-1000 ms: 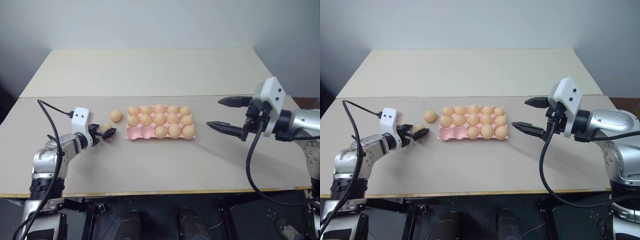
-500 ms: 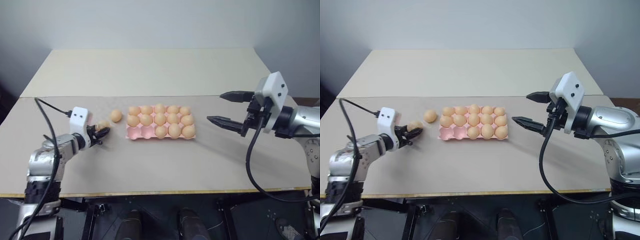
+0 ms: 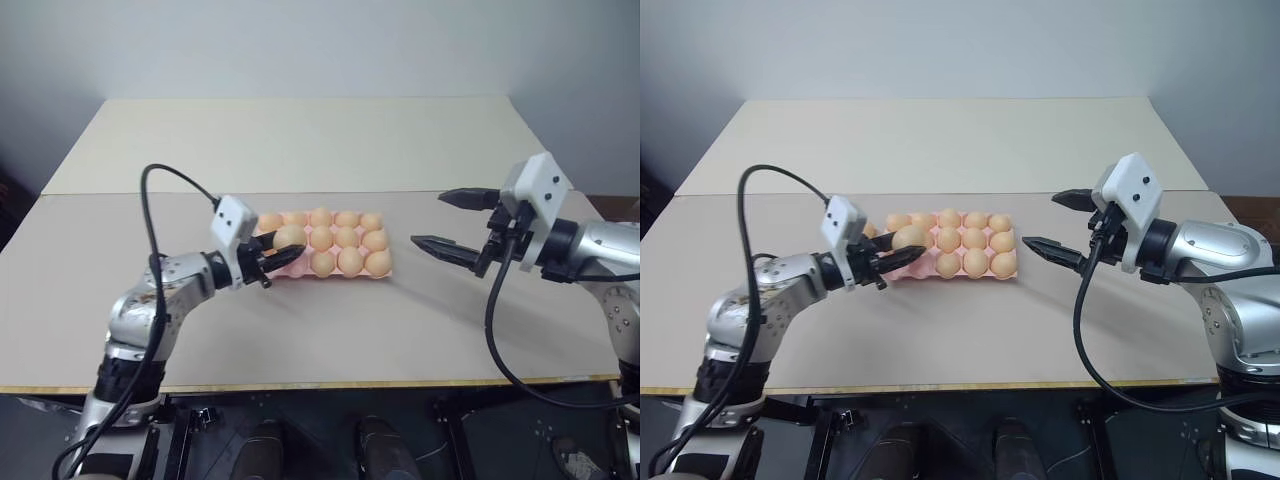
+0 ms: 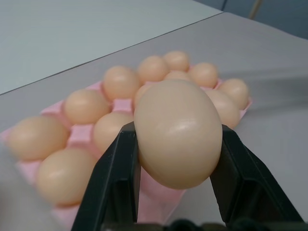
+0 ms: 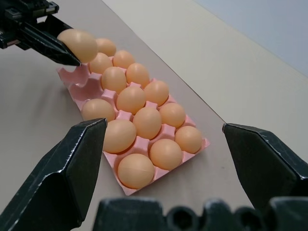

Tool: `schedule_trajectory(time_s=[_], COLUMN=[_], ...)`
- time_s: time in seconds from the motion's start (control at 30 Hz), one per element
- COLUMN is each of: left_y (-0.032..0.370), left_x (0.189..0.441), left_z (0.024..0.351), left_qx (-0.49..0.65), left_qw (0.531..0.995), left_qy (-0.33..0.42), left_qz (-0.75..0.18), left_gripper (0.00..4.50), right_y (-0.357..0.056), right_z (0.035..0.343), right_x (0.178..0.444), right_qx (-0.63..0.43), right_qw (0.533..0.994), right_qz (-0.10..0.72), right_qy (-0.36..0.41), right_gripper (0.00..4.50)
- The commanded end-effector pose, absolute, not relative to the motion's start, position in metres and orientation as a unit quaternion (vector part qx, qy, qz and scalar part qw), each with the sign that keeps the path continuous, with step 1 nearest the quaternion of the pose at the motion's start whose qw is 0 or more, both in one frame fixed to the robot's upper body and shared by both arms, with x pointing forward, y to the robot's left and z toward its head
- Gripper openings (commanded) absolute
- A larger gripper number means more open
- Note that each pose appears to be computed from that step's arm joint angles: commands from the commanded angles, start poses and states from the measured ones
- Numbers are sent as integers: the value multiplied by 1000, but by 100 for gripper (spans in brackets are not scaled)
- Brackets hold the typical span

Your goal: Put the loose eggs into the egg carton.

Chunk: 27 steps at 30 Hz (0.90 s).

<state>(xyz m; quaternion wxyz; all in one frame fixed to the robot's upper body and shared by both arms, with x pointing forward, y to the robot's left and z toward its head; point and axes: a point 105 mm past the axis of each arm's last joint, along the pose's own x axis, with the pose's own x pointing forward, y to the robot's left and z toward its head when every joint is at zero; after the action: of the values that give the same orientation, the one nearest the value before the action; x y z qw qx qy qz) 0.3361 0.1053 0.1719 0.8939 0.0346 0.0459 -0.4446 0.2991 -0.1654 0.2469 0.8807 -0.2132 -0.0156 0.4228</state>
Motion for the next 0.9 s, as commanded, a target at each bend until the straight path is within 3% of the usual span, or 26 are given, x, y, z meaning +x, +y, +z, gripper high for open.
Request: schedule_trajectory(time_s=[0.03,0.43,0.57,0.73,0.9], left_y=[97,107,107,110,135], left_x=[340,349,352,354,353], left_z=[176,160,159,176,205], left_qx=[52,105,125,128,127], left_qw=[886,889,889,891,901], left_qy=[39,77,80,49,10], left_qz=[-459,-439,-434,-433,-414], left_gripper=[195,195,285,447,447], right_y=[-165,-165,-165,-166,-167], right_z=[258,257,258,258,259], right_x=[294,293,294,294,295], right_qx=[-229,-228,-226,-226,-224], right_qw=[879,883,885,886,887], right_qz=[416,409,406,403,402], right_qy=[-32,-30,-30,-30,-31], right_gripper=[450,450,450,450,450])
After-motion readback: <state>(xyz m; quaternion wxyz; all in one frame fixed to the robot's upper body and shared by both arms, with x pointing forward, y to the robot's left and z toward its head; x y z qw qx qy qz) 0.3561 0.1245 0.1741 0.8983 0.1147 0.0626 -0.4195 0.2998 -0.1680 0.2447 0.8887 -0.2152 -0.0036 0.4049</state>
